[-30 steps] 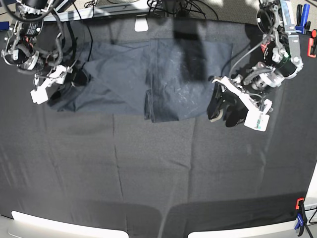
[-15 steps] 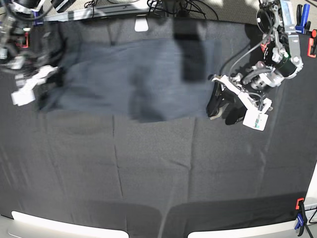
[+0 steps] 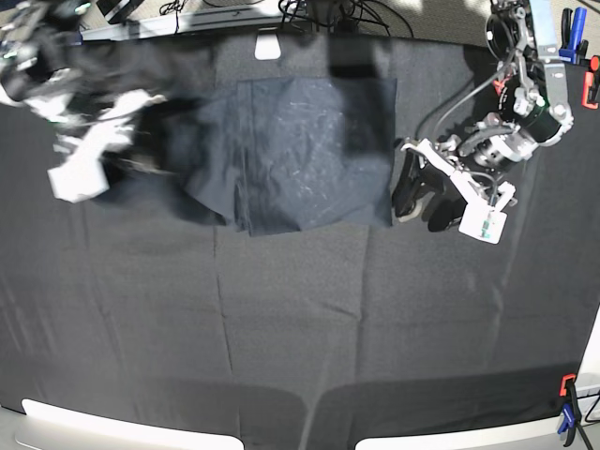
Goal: Layout the t-shirt on the table in an organized manner, then fold the t-shirt properly
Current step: 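Grasp the navy shirt's end with the right gripper and fold it over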
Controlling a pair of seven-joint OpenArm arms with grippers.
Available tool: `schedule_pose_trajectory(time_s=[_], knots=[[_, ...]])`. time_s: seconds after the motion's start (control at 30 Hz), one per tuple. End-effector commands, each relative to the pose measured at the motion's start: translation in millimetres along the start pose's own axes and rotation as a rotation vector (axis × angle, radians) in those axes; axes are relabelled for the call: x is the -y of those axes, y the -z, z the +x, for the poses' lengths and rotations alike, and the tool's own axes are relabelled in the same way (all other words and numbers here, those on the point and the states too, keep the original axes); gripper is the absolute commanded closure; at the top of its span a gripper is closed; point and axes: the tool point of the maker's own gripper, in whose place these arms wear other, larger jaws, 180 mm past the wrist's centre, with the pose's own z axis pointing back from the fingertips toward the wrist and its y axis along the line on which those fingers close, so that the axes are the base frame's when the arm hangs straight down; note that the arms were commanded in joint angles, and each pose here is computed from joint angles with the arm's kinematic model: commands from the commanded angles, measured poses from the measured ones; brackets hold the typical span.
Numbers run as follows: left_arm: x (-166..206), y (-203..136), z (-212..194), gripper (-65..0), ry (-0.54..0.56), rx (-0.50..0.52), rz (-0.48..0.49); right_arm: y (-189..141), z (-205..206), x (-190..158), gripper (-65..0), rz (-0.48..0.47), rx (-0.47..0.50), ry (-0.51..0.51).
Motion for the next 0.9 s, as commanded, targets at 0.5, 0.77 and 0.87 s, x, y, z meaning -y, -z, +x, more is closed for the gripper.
schedule_pose_trajectory(time_s=[0.5, 0.77, 0.87], knots=[[1.4, -1.9, 3.8, -30.7, 0.007, -0.005, -0.007, 85.4, -0.1, -105.3, 0.0, 0.152, -0.071, -0.214], [1.4, -1.9, 2.5, -30.7, 0.007, -0.013, -0.007, 124.3, 1.0, -130.9, 0.0, 0.166, -0.058, -0.202], [1.3, -2.0, 0.1, -30.7, 0.008, -0.025, -0.006, 139.8, 1.3, -135.7, 0.0, 0.19, -0.068, -0.176]])
